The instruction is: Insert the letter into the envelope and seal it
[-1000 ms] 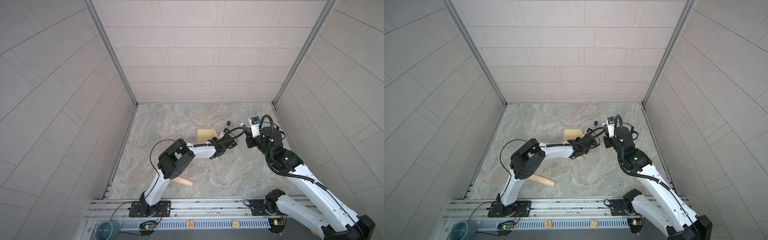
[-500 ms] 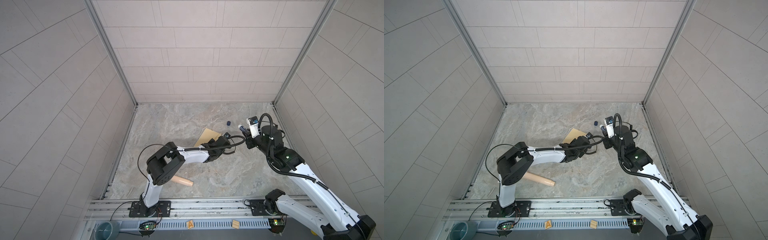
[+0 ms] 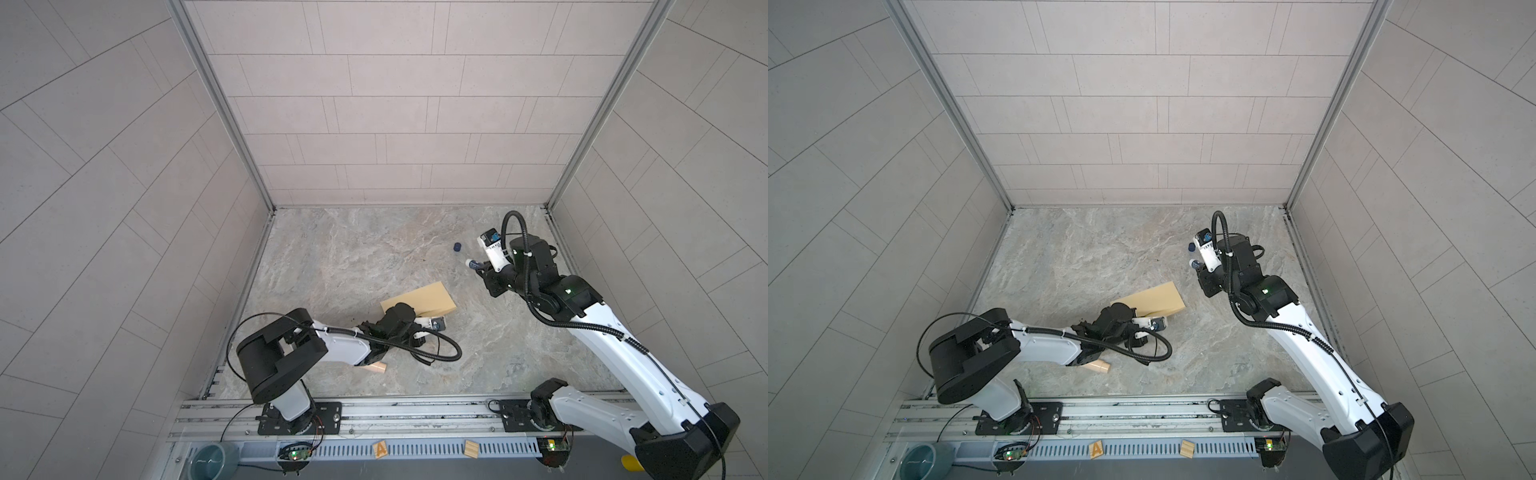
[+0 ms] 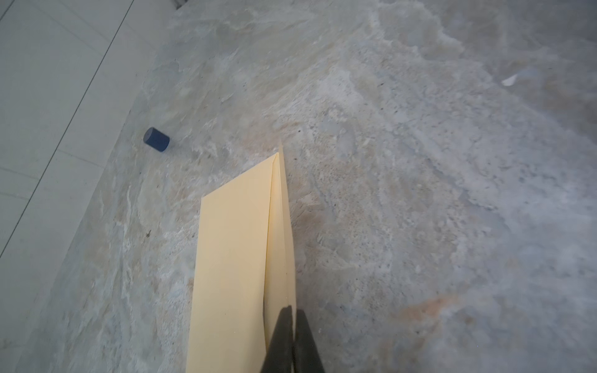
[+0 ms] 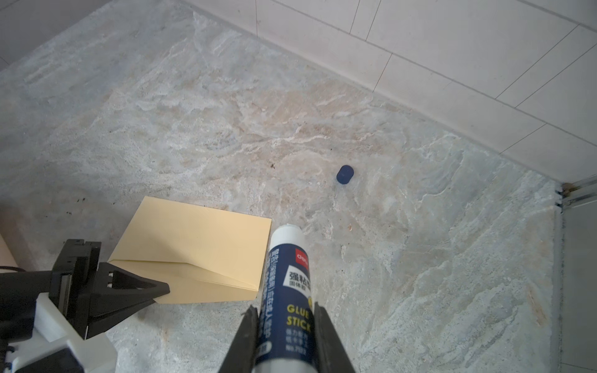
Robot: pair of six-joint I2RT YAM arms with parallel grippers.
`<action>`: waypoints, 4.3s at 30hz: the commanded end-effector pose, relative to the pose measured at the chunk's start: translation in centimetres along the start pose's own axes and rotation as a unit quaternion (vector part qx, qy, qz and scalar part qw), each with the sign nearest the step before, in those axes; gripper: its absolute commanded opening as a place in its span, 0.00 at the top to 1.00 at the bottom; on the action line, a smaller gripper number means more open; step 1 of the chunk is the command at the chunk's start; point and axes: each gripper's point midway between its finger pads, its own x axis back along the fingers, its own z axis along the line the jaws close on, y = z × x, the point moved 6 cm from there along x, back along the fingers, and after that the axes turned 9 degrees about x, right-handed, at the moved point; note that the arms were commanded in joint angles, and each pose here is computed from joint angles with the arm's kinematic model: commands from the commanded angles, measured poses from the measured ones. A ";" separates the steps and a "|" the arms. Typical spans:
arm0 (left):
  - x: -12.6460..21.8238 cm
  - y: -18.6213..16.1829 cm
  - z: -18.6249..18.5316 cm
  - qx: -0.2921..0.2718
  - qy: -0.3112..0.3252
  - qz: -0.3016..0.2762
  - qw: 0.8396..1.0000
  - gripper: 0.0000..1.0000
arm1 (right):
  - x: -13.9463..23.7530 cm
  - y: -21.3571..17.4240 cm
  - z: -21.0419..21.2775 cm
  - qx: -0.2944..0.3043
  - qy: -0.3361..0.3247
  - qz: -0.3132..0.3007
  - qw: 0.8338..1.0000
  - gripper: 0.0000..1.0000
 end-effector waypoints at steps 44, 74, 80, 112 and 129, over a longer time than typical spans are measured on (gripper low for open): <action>1.6 2.5 0.3 0.254 -0.026 0.001 0.967 0.77 | -6.0 0.1 2.8 0.044 0.100 0.154 0.982 1.00; -0.7 0.5 -1.2 0.298 -0.020 0.050 0.953 0.88 | -7.8 -1.4 4.6 0.046 0.148 0.206 0.966 1.00; 2.4 2.4 1.6 0.341 0.037 -0.021 0.939 0.82 | -8.1 -1.3 5.3 0.066 0.152 0.235 0.958 1.00; 1.6 -5.3 6.0 0.691 0.036 -0.005 0.722 1.00 | -14.1 -0.8 11.4 0.144 0.188 0.342 0.909 1.00; 0.2 -6.5 5.3 0.714 0.031 0.023 0.700 1.00 | -16.1 -1.1 12.3 0.143 0.185 0.352 0.906 1.00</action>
